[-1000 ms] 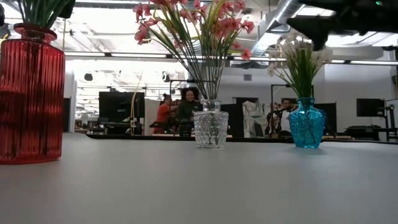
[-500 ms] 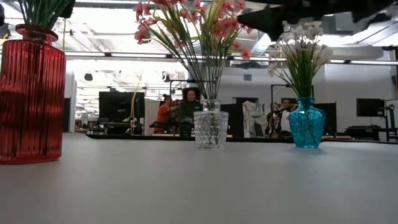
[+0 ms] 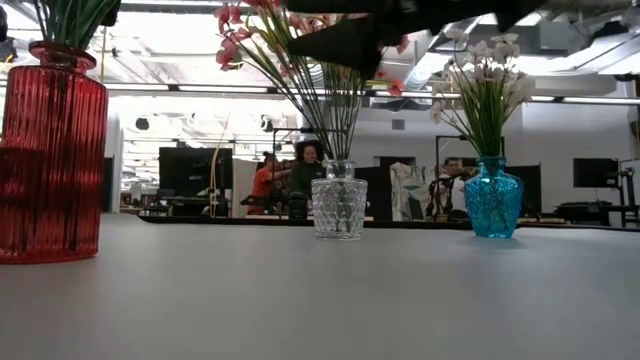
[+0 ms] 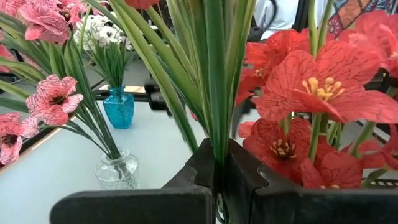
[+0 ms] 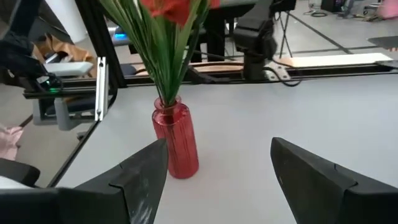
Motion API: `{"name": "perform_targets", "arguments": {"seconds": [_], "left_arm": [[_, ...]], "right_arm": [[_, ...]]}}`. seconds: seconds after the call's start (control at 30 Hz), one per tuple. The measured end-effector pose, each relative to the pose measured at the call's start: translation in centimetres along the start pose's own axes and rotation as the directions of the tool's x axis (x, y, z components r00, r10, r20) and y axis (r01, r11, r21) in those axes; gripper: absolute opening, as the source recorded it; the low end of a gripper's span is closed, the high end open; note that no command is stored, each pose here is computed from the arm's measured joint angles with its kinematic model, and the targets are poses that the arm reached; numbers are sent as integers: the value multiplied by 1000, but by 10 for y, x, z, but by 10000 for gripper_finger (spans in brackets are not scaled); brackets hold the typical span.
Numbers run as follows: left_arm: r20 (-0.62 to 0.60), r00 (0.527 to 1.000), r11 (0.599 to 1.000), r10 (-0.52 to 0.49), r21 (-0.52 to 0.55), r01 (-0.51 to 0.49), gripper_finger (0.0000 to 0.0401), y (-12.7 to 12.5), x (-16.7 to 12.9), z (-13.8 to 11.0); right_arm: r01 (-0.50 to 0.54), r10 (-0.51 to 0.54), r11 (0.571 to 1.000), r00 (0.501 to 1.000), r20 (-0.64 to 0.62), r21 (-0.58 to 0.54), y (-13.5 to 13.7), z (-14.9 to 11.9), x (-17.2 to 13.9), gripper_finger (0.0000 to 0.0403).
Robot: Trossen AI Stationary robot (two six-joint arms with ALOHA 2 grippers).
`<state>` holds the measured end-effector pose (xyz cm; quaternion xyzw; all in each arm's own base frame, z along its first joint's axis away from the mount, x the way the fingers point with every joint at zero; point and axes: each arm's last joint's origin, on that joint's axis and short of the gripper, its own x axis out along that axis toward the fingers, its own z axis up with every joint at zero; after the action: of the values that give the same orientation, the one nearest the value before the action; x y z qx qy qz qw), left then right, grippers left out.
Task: Sort flowers into vase by color
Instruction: Put the red flowers into the red vase
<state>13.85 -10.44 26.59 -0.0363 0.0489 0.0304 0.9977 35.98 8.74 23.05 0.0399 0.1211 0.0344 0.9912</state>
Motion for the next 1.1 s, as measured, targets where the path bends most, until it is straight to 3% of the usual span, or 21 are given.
{"name": "perform_targets", "arguments": {"seconds": [0.23,0.47,0.83,1.1], "left_arm": [[-1,1000,1000,2,1,-2,0,0,0,0],[-2,1000,1000,2,2,-2,0,0,0,0],[-17,1000,999,2,40,-1,0,0,0,-2],[-17,1000,999,-1,42,2,0,0,0,-2]], "right_arm": [[-17,17,1000,1000,-10,-17,17,-5,59,311],[-46,50,993,998,26,-112,39,-3,103,311],[-45,51,992,998,45,-116,47,-12,143,311],[-24,28,993,999,26,-119,47,-26,155,311]]}}
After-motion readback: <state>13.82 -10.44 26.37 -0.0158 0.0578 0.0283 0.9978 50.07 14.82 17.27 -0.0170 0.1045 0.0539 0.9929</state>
